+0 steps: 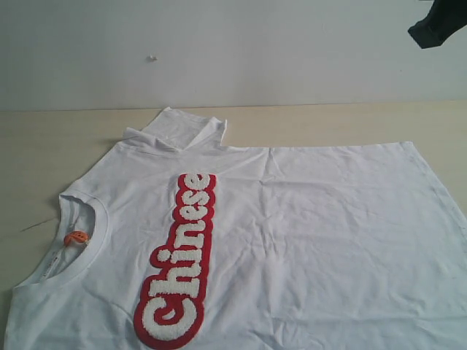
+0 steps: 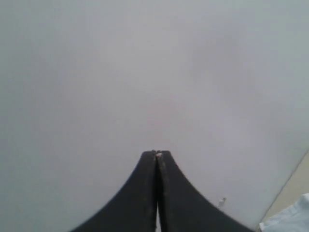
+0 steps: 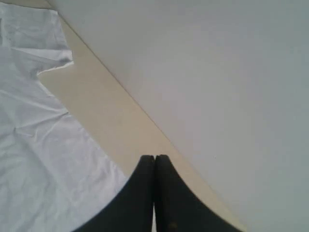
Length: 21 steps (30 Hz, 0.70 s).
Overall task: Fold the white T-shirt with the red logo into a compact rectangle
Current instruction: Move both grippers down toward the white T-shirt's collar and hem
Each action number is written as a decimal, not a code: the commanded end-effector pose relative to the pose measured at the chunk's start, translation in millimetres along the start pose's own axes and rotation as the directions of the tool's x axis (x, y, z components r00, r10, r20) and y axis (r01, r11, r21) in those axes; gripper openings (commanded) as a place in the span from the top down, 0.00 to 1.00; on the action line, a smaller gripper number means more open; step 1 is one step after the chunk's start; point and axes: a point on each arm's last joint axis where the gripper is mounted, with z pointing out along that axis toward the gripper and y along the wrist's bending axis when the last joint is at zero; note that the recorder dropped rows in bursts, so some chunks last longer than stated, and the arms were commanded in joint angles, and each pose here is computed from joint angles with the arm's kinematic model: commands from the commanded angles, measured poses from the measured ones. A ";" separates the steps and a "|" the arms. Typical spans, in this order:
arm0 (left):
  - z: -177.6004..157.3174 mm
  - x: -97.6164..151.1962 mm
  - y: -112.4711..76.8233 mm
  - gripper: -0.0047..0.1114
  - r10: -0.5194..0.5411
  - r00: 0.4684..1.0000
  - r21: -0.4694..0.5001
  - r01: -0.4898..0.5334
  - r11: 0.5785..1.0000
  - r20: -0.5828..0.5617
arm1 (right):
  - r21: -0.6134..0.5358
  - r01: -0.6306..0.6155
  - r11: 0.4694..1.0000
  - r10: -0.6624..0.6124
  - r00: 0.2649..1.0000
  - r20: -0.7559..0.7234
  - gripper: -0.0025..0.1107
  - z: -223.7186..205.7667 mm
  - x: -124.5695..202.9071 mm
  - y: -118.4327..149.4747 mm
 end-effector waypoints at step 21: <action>51.4 132.5 -103.1 0.96 0.260 0.933 0.376 -0.154 0.914 -0.250 | -0.181 0.257 0.949 -0.284 0.948 -0.142 0.98 80.3 22.2 22.0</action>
